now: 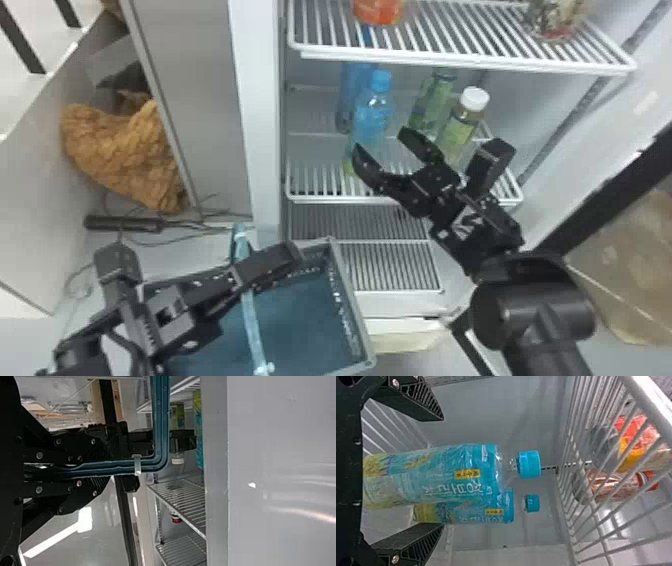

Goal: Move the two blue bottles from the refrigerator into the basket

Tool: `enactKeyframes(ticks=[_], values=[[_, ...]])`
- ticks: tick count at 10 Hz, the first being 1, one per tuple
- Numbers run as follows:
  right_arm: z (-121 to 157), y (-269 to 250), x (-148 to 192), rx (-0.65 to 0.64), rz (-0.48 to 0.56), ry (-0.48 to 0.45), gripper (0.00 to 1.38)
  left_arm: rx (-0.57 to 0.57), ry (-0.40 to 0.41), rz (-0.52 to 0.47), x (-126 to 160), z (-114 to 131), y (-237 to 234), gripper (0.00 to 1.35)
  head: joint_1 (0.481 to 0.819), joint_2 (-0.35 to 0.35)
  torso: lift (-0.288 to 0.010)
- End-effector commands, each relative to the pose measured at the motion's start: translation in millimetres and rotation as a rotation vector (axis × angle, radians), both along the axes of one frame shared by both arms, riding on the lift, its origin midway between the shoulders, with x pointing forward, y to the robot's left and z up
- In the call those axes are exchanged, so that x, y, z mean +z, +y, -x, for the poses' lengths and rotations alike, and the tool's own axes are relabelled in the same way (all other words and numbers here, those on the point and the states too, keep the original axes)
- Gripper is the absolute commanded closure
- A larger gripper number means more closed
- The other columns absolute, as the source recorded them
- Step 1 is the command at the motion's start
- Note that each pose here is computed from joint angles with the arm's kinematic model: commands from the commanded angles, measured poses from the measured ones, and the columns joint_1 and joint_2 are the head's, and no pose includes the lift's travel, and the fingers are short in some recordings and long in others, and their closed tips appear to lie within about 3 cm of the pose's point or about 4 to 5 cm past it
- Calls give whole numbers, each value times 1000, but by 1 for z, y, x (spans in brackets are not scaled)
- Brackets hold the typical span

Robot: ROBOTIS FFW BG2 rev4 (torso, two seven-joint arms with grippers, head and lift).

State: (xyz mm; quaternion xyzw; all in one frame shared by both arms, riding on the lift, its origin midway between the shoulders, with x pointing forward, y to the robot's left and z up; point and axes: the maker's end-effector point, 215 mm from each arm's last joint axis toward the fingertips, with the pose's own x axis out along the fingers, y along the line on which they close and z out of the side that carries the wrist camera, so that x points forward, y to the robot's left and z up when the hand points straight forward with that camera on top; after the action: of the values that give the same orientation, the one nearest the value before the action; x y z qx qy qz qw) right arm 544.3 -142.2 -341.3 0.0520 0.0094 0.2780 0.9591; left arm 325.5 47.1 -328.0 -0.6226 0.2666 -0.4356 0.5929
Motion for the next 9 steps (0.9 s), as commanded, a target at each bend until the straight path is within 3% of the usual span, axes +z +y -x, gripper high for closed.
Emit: enactKeyframes(ticks=[1, 3, 4, 5, 6, 7, 8, 9], values=[[-8, 3, -6, 3, 4, 18, 104, 0, -2, 0, 1, -1, 0, 1197, 695, -125, -220], [-16, 10, -8, 16, 10, 33, 173, -4, -4, 2, 2, -2, -2, 1199, 695, -117, -220], [-20, 14, -12, 27, 14, 52, 318, -4, -7, 2, 2, -2, -2, 1197, 695, -113, -220], [-23, 19, -13, 38, 15, 55, 693, -5, -7, 3, 2, -3, -2, 1199, 695, -111, -220], [-22, 21, -17, 43, 14, 75, 946, -5, -9, 3, 3, -4, -2, 1199, 695, -105, -220], [-20, 23, -23, 51, 23, 106, 1050, -5, -9, 3, 3, -4, -2, 1199, 695, -99, -220], [-19, 22, -22, 49, 39, 104, 1306, -5, -10, 5, 4, -4, -2, 1199, 695, -96, -220], [-18, 20, -24, 45, 40, 108, 1283, -7, -12, 5, 4, -4, -3, 1199, 695, -94, -220]])
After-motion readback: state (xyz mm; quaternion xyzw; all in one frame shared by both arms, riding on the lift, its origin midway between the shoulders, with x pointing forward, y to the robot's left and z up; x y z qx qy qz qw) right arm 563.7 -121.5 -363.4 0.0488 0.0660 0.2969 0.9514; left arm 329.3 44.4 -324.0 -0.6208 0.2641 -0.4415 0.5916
